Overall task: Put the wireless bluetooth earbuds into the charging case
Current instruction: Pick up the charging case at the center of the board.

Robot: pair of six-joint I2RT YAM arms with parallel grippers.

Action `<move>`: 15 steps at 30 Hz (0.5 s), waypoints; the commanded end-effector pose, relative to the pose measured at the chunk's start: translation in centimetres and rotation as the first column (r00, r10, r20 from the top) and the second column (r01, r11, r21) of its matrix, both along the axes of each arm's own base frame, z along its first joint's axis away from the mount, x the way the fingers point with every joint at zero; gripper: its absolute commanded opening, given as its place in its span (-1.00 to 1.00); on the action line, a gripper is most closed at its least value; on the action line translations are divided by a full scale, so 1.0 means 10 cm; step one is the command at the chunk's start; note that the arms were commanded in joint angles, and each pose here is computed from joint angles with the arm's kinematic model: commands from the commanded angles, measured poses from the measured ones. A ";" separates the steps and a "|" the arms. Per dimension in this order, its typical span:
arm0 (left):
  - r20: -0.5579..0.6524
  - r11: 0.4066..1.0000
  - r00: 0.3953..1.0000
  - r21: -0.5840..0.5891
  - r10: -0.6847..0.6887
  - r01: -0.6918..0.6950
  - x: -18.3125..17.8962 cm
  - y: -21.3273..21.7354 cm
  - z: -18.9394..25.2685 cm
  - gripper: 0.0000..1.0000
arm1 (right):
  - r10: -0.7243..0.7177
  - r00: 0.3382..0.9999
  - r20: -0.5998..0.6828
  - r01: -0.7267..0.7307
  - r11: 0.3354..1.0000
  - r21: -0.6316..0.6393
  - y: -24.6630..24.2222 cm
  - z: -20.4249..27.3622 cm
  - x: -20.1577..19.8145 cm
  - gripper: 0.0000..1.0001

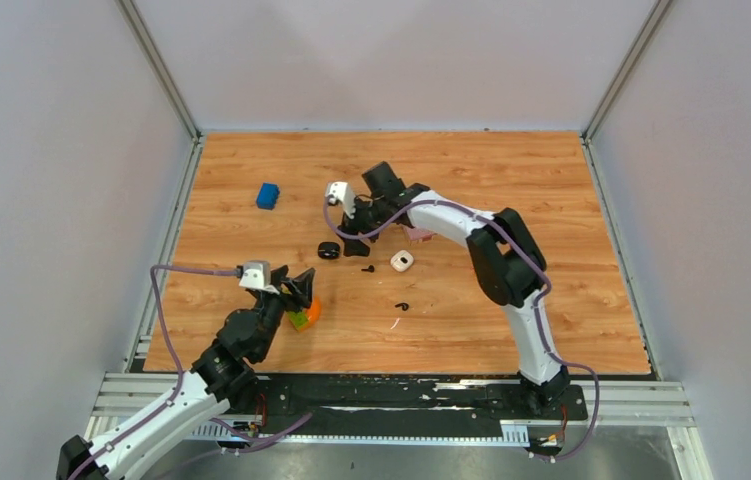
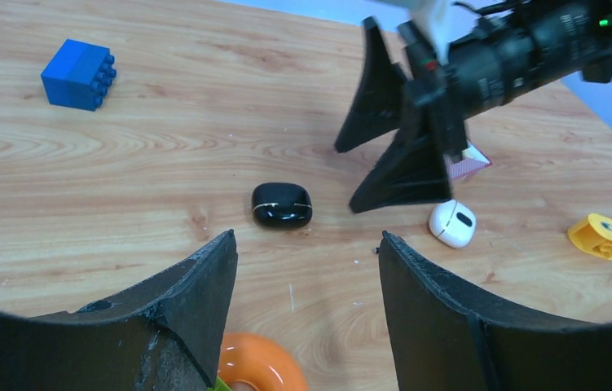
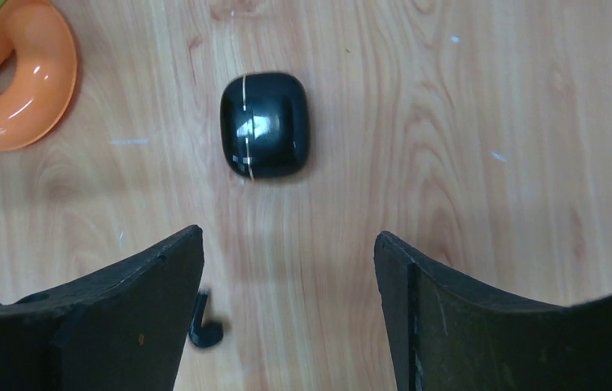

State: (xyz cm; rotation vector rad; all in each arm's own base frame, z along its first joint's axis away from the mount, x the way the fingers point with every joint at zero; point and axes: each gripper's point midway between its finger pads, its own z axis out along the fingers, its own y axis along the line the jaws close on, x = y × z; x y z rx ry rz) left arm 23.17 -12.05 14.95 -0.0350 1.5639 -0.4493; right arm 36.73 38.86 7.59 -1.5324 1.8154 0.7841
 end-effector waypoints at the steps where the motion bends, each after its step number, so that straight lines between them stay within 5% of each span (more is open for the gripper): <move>1: 0.000 0.999 1.000 0.027 0.022 -0.022 0.03 0.02 0.02 0.42 | 0.053 0.998 0.038 -0.053 0.999 0.001 0.35 -0.02 0.09 0.55; 10: -0.026 0.998 0.999 0.063 -0.019 0.020 0.07 -0.10 -0.02 0.40 | 0.091 0.996 0.012 -0.091 0.996 -0.018 0.55 -0.26 0.15 0.70; 15: -0.013 0.998 1.000 0.055 -0.017 0.018 0.06 -0.09 0.01 0.38 | 0.119 0.993 -0.005 -0.120 0.992 -0.041 0.58 -0.39 0.10 0.46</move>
